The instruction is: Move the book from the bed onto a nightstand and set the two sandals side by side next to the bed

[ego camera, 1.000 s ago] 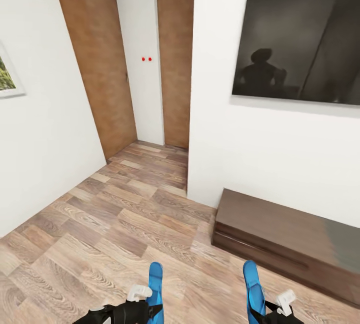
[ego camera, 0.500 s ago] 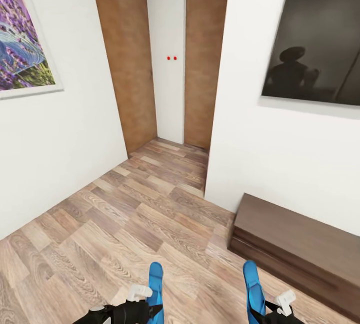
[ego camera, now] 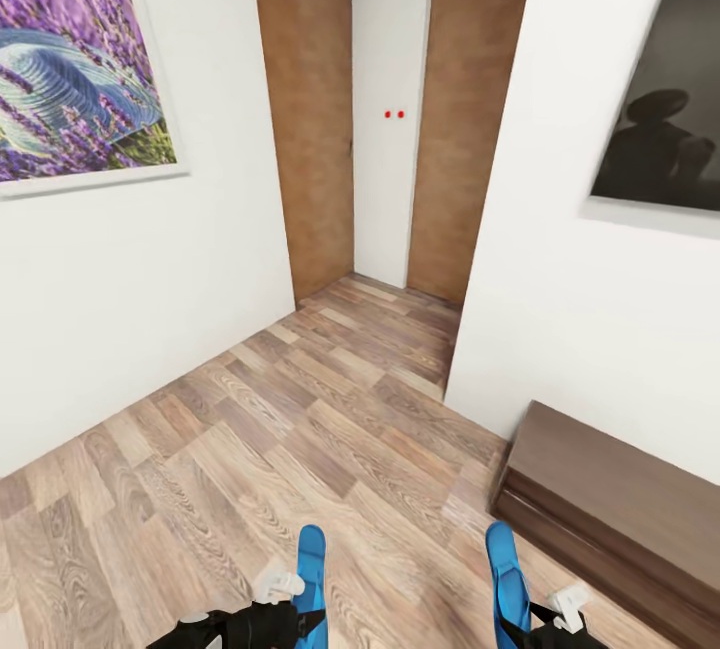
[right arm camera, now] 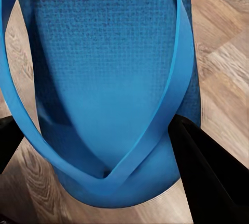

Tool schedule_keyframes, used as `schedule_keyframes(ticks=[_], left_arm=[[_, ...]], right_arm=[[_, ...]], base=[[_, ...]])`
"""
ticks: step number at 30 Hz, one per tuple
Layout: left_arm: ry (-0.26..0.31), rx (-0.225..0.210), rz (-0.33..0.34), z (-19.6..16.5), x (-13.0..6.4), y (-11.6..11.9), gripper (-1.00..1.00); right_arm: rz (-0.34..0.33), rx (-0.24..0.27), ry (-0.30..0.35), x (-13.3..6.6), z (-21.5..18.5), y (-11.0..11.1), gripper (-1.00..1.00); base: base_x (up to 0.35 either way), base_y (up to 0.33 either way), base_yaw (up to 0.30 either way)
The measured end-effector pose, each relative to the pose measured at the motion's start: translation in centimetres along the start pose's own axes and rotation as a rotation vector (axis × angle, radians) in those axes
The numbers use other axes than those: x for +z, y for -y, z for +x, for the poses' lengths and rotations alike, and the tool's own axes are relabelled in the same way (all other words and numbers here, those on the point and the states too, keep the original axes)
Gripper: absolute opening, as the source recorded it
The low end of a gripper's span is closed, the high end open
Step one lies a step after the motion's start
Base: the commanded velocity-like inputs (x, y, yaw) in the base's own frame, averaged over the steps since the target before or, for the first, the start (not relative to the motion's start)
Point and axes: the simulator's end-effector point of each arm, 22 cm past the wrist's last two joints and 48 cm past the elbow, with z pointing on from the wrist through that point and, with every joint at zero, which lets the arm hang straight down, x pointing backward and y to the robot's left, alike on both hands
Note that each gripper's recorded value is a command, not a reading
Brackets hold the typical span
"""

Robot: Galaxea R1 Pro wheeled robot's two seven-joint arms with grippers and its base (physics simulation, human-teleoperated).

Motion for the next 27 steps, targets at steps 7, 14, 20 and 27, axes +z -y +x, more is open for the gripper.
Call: schedule_keyframes(ticks=[7,14,20,27], left_arm=[[-0.002,-0.001,0.000,0.10,0.03,-0.05,-1.00],[-0.004,-0.003,0.000,0.21,0.08,-0.05,-1.00],[-0.005,-0.004,0.000,0.29,0.11,-0.07,-1.00],[-0.008,-0.005,0.000,0.40,0.15,-0.10,-1.00]], right_arm=[[0.000,0.001,-0.002,0.02,0.11,-0.01,-1.00],[-0.001,0.002,-0.004,0.07,0.22,-0.05,-1.00],[-0.001,0.003,-0.006,0.07,0.31,-0.03,-1.00],[-0.001,0.004,-0.008,0.09,0.41,-0.02,-1.00]], base=[[0.000,0.000,0.283],[0.000,0.000,0.283],[0.000,0.000,0.283],[0.000,0.000,0.283]])
